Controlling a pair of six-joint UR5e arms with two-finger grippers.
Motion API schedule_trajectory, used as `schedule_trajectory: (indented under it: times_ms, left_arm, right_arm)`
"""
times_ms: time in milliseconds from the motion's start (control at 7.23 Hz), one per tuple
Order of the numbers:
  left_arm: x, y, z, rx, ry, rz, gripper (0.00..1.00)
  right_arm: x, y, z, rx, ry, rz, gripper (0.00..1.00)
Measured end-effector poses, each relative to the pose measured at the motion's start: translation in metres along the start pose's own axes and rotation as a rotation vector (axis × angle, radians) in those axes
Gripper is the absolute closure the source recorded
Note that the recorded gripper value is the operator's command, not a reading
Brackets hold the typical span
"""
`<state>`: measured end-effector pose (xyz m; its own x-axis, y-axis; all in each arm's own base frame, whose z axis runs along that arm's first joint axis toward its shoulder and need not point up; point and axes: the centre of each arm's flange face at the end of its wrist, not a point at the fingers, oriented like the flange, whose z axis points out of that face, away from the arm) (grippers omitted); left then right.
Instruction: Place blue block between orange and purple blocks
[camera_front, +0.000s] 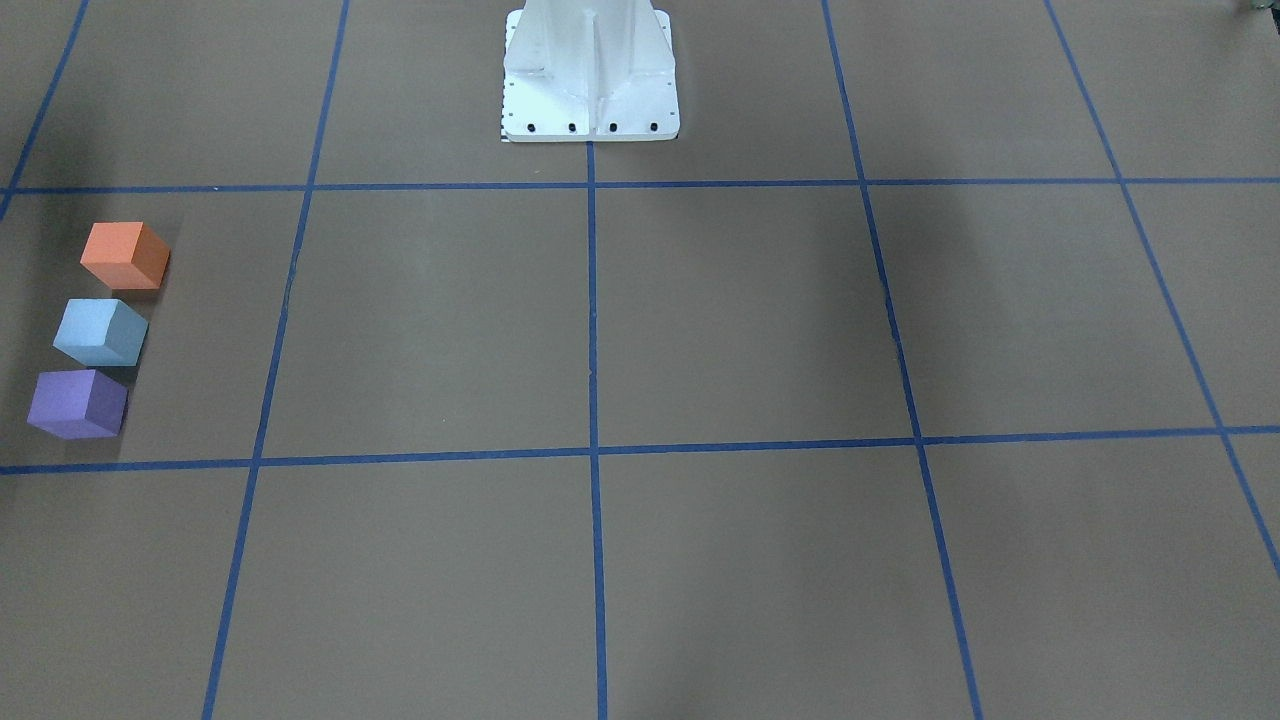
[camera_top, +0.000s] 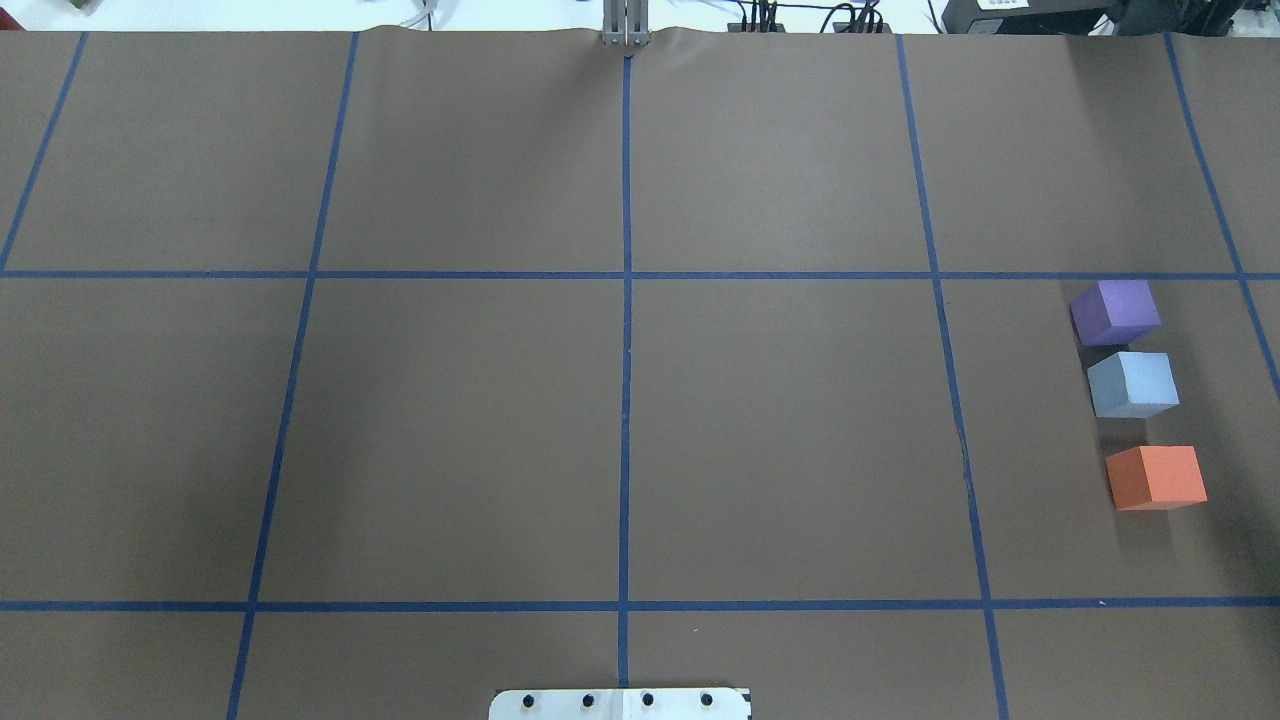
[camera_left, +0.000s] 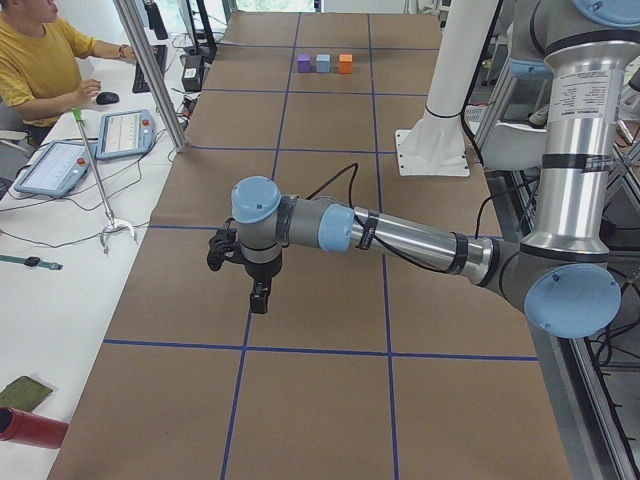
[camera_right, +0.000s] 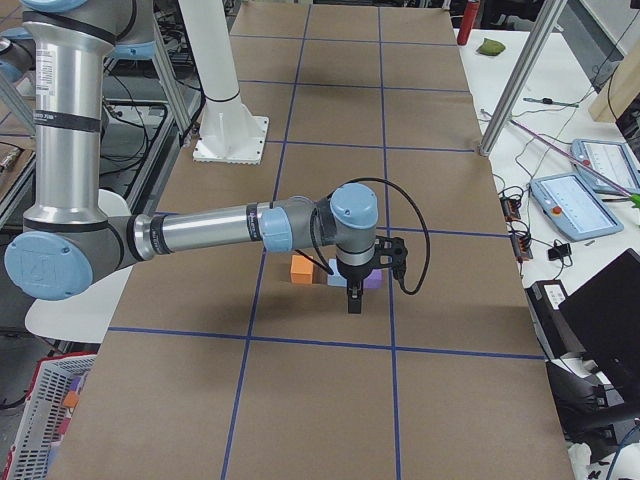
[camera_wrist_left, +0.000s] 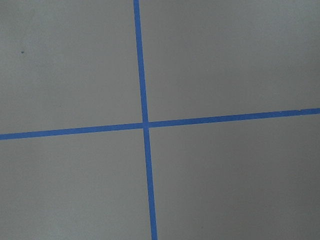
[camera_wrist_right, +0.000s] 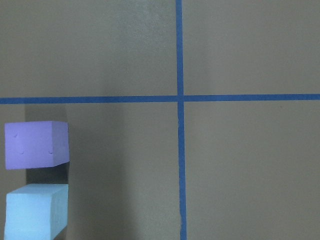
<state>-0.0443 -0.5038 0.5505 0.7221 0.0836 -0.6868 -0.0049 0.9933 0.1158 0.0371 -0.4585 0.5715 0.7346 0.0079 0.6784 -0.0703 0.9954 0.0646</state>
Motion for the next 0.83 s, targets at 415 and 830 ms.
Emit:
schedule_trajectory:
  times_ms: [415, 830]
  left_arm:
    - [-0.0003, 0.0003, 0.0002, -0.001, 0.0, -0.001, 0.0]
    - [-0.0004, 0.0008, 0.0002, -0.001, -0.002, -0.001, 0.0]
  right_arm:
    - [-0.0017, -0.0012, -0.0011, 0.003, -0.005, -0.004, 0.0]
    - [-0.0017, -0.001, -0.0011, 0.003, -0.006, -0.005, 0.0]
